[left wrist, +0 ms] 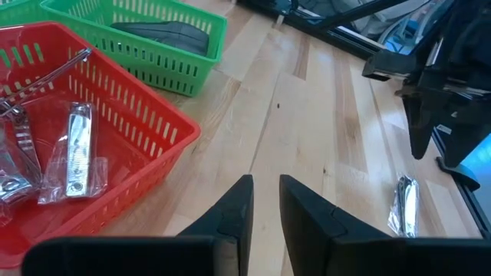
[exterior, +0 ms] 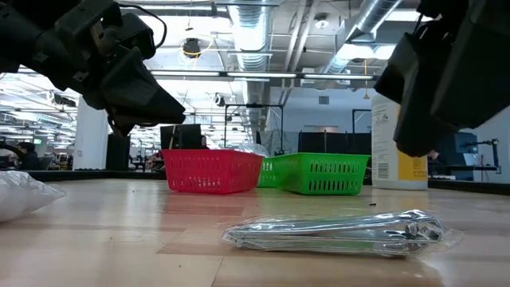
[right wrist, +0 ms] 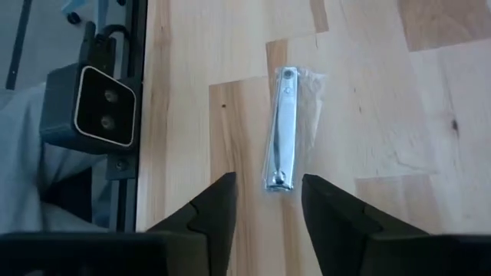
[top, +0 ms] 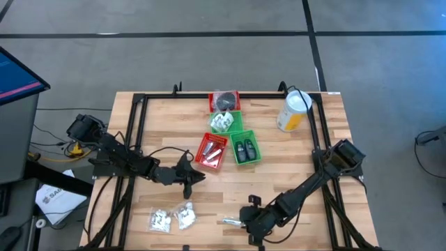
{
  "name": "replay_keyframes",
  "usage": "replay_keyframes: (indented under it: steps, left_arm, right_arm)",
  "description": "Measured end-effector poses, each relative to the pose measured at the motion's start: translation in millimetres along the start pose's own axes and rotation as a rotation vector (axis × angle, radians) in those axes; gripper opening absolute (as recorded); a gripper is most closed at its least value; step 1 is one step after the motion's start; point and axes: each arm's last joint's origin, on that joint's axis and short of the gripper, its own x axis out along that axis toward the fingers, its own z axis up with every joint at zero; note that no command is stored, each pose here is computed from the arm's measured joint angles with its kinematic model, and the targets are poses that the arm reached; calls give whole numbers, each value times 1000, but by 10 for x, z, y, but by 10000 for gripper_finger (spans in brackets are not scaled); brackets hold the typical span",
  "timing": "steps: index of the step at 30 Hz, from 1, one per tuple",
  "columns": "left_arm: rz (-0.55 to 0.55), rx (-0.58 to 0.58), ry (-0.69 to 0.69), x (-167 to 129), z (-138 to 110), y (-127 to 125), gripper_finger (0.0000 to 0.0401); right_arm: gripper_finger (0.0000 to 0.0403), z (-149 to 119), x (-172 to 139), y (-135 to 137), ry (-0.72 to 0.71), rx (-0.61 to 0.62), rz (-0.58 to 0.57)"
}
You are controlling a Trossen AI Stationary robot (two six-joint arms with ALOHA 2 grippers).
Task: Pick & Place Travel size toiletries
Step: Put the silver nail cutter into the bottom red bin
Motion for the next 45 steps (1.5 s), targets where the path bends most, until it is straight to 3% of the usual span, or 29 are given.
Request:
replay_keyframes:
  steps: [13, 33, 45]
  left_arm:
    - [0, 1, 0, 0, 0, 0, 58]
    - [0, 1, 0, 0, 0, 0, 58]
    - [1, 1, 1, 0, -1, 1, 58]
  right_arm:
    - [189, -39, 266, -31, 1, -11, 15]
    - [178, -75, 269, -48, 16, -26, -20]
    - [169, -90, 672, -22, 78, -35, -40]
